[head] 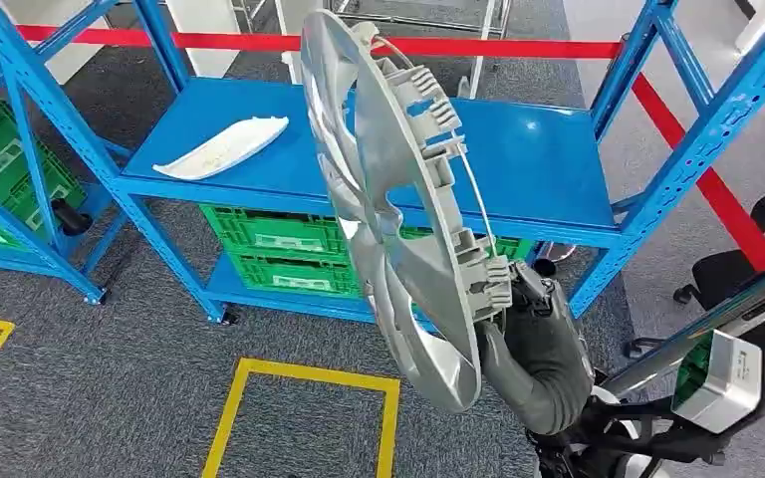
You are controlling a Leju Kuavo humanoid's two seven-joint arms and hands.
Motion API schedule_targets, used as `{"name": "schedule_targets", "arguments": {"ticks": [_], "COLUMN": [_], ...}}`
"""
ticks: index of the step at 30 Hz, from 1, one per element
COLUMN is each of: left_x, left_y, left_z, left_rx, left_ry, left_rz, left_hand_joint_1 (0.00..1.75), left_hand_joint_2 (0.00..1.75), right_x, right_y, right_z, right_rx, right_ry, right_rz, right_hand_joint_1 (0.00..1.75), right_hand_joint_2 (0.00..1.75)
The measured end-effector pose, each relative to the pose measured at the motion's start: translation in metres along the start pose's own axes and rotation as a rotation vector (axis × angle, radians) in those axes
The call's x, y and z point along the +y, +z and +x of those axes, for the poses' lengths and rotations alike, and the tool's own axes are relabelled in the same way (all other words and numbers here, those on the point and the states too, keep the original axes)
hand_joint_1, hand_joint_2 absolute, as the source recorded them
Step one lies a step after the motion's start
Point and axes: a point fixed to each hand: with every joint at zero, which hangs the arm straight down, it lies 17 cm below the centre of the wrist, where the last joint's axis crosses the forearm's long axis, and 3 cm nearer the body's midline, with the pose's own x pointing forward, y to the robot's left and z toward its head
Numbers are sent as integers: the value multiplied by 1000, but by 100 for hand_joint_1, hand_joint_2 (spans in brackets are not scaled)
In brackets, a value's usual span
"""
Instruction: Take the parts from the cabinet and place them on the table.
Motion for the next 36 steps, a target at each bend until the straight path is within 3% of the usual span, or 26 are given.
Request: {"name": "schedule_targets", "arguments": {"ticks": [36], "left_x": [-6], "left_y": [1], "left_z": [1], "left_rx": [21], "left_ry": [18], "left_rz": [-6], "left_hand_joint_1": [0], "left_hand_joint_2": [175], "right_x": [-6], "right_y": [4], "right_z": [-10], "right_rx": [46], "right_ry": [4], "right_rz": [-27], "right_hand_joint_1": [175], "right_hand_joint_2": [175]}}
